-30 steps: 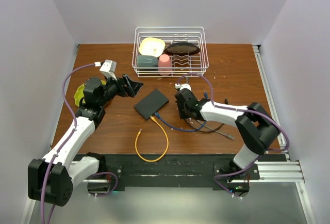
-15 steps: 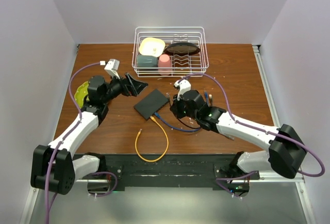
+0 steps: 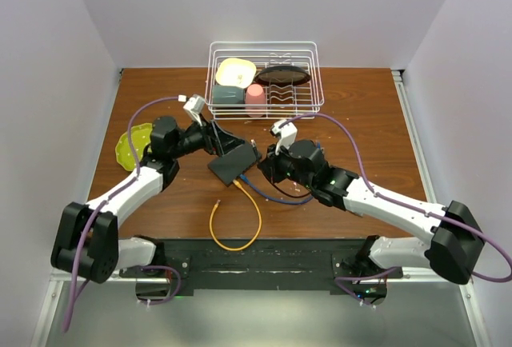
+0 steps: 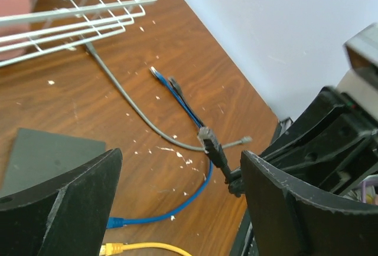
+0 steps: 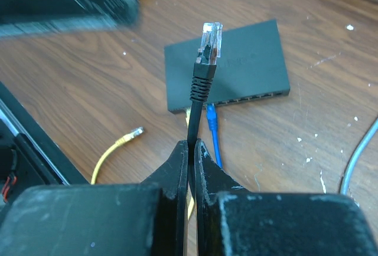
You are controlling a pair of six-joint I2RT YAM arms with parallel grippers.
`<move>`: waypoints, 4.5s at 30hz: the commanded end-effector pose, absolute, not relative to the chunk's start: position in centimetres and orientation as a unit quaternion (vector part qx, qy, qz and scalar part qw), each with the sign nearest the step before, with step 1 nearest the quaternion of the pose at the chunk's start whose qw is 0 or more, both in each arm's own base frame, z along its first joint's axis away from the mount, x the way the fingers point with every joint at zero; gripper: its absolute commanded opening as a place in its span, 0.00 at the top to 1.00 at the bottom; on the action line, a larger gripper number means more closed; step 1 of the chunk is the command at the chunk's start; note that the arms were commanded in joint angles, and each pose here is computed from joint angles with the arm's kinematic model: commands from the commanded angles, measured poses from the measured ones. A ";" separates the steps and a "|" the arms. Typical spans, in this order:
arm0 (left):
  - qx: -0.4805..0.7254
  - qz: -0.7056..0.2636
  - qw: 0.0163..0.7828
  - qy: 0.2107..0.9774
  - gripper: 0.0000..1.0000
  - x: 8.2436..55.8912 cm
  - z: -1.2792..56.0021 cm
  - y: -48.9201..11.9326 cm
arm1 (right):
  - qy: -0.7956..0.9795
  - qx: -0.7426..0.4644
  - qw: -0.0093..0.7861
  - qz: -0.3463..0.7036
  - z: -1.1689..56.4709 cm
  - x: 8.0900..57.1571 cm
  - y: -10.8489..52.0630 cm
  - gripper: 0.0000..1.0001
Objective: Insert the plug into the switch port
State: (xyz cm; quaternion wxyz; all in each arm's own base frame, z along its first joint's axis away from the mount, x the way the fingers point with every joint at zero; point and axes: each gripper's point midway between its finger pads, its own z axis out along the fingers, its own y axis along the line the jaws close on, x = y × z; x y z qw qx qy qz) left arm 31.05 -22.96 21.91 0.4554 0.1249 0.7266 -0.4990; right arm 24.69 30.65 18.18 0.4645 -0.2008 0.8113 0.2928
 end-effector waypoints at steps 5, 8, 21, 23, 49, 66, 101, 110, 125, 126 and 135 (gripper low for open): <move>0.189 -0.518 0.453 0.701 0.21 30.5 23.6 -25.7 | 0.782 -0.209 0.488 0.326 20.7 24.3 31.5 1.00; 0.197 -0.522 0.448 0.698 0.24 30.4 23.6 -26.5 | 0.783 -0.209 0.486 0.328 20.8 24.2 31.6 1.00; 0.208 -0.546 0.424 0.692 0.60 30.1 22.9 -28.0 | 0.780 -0.222 0.481 0.332 20.6 23.6 32.1 1.00; 0.210 -0.553 0.425 0.685 0.74 29.9 23.3 -28.1 | 0.781 -0.225 0.478 0.333 20.4 23.5 32.3 1.00; 0.299 -0.564 0.498 0.587 1.00 25.2 28.3 -27.0 | 0.670 -0.251 0.532 0.453 26.5 19.5 32.2 0.43; 0.393 -0.584 0.534 0.468 1.00 18.8 31.6 -25.8 | 0.623 -0.271 0.544 0.491 29.2 18.5 32.0 0.52; 0.393 -0.595 0.519 0.471 1.00 18.9 31.2 -26.1 | 0.600 -0.259 0.543 0.527 31.1 19.0 33.8 0.62; 0.395 -0.596 0.518 0.470 1.00 18.8 31.3 -26.1 | 0.603 -0.255 0.548 0.521 31.2 19.2 33.6 0.69; 0.389 -0.594 0.519 0.475 0.89 19.1 31.2 -26.2 | 0.615 -0.249 0.550 0.507 30.5 19.7 33.3 1.00; 0.389 -0.594 0.518 0.478 0.74 19.2 31.1 -26.2 | 0.617 -0.251 0.549 0.505 30.3 19.7 33.3 1.00; 0.256 -0.480 0.616 0.570 0.04 25.1 31.7 -23.8 | 0.633 -0.253 0.552 0.480 29.5 20.0 32.6 1.00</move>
